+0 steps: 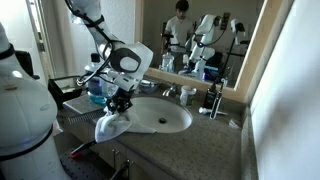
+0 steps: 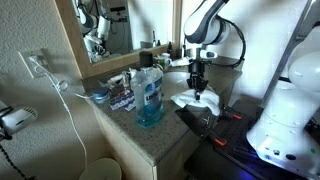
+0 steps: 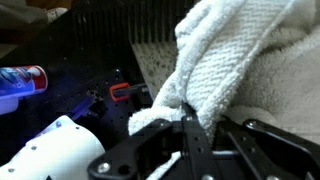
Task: Use the towel to wipe the sink
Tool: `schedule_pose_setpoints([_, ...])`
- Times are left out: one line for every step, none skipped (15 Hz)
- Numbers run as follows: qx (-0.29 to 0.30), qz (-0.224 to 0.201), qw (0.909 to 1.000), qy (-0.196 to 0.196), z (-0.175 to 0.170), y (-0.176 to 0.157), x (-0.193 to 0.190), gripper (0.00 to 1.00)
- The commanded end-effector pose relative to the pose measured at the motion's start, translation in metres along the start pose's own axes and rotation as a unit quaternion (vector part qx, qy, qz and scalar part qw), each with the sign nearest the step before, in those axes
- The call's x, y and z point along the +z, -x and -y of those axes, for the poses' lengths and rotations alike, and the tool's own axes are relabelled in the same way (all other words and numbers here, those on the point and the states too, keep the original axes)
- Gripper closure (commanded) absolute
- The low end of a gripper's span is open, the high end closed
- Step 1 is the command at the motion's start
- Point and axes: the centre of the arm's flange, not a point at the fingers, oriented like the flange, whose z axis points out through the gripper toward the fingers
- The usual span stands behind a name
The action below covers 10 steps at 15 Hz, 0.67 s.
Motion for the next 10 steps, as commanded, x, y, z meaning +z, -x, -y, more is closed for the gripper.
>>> schedule_pose_setpoints([0.054, -0.035, 0.9979, -0.001, -0.004, -0.059, -0.003, 0.93])
schedule_pose_setpoints([0.068, -0.043, 0.9968, -0.005, -0.002, -0.07, -0.007, 0.93])
schedule_pose_setpoints([0.083, -0.054, 0.995, -0.011, 0.002, -0.085, -0.01, 0.93])
schedule_pose_setpoints([0.097, -0.067, 0.9929, -0.015, 0.003, -0.095, -0.013, 0.93])
schedule_pose_setpoints([0.11, -0.081, 0.9904, -0.021, 0.006, -0.107, -0.016, 0.93])
schedule_pose_setpoints([0.123, -0.095, 0.9875, -0.028, 0.007, -0.117, -0.02, 0.93])
schedule_pose_setpoints([0.135, -0.113, 0.9838, -0.034, 0.008, -0.125, -0.023, 0.93])
schedule_pose_setpoints([0.145, -0.126, 0.9803, -0.047, 0.009, -0.134, -0.027, 0.93])
schedule_pose_setpoints([0.152, -0.143, 0.9762, -0.06, 0.01, -0.139, -0.03, 0.93])
schedule_pose_setpoints([0.156, -0.157, 0.9723, -0.076, 0.012, -0.141, -0.033, 0.93])
